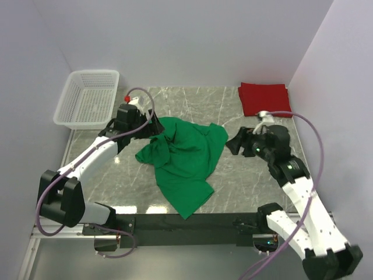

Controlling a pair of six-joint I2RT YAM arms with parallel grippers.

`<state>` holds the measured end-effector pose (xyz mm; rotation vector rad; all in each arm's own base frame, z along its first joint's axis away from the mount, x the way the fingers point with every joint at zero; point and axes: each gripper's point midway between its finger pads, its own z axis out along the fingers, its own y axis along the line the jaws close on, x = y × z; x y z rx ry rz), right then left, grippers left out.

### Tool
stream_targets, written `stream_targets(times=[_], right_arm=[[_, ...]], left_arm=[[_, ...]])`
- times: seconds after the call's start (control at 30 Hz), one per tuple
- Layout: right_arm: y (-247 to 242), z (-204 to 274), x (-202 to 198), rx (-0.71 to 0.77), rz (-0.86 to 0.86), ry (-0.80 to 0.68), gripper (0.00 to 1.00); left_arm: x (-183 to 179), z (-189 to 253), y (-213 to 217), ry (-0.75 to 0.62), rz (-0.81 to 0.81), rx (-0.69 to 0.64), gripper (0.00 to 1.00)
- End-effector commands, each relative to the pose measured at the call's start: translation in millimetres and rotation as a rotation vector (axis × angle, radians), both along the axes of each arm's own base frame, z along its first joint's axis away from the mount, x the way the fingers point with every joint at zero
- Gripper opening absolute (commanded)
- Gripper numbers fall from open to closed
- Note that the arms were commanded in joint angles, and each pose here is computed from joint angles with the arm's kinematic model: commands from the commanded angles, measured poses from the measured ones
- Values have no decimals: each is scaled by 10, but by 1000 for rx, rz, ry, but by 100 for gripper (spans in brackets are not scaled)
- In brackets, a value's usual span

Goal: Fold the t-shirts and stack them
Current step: Move the tshirt to the center of the board, then flatten the tshirt out

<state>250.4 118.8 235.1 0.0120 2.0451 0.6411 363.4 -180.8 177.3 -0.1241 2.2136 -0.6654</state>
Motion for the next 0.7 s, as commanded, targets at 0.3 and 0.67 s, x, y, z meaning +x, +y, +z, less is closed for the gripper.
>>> stream_targets(times=[0.3, 0.67], right_arm=[[718, -963, -219, -167, 226, 279, 73], [1492, -1754, -687, -500, 489, 415, 70]], left_arm=[[-949, -629, 212, 139, 55, 46, 80], [-902, -982, 5, 191, 91, 8, 77]])
